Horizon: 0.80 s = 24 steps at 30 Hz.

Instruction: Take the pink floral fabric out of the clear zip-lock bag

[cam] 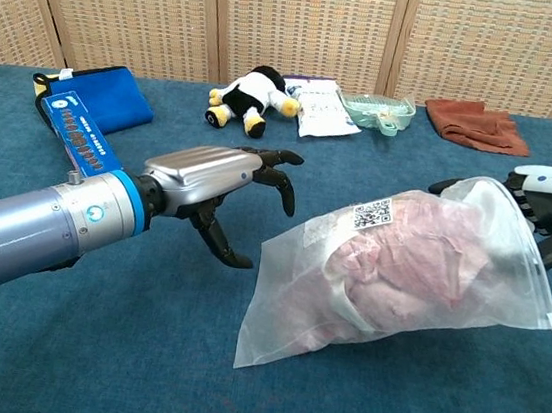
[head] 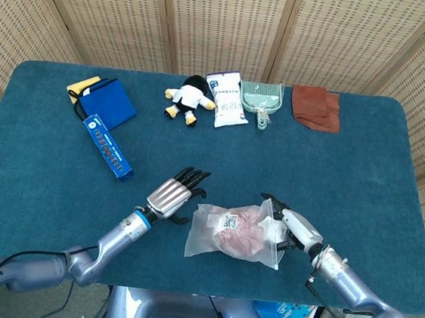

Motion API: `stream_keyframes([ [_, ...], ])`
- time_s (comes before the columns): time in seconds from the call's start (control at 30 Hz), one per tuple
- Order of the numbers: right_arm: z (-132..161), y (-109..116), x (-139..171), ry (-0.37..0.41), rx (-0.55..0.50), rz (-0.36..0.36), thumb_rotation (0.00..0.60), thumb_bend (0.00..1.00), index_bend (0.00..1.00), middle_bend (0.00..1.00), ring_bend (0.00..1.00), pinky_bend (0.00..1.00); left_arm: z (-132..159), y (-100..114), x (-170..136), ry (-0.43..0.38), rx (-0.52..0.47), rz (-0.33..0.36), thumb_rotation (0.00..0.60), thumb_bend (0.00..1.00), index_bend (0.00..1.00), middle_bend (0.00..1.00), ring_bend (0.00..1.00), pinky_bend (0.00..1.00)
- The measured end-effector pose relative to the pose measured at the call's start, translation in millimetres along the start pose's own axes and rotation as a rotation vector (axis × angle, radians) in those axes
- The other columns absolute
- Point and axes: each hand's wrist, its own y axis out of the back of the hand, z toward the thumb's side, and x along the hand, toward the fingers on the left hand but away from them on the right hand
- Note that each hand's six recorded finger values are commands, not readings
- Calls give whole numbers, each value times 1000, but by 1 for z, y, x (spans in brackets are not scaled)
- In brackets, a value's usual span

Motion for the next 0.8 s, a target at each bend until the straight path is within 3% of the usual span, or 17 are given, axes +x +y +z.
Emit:
stream_keyframes([
  [0.47, 4, -3, 0, 10, -19, 12, 600, 688, 768, 0, 0, 0, 5, -17, 12, 14, -43, -9, 600, 271, 434, 0, 0, 0],
  [0.8, 4, -4, 1, 14, -19, 16, 600, 691, 768, 0, 0, 0, 8, -20, 16, 19, -58, 0, 600, 346, 607, 0, 0, 0],
])
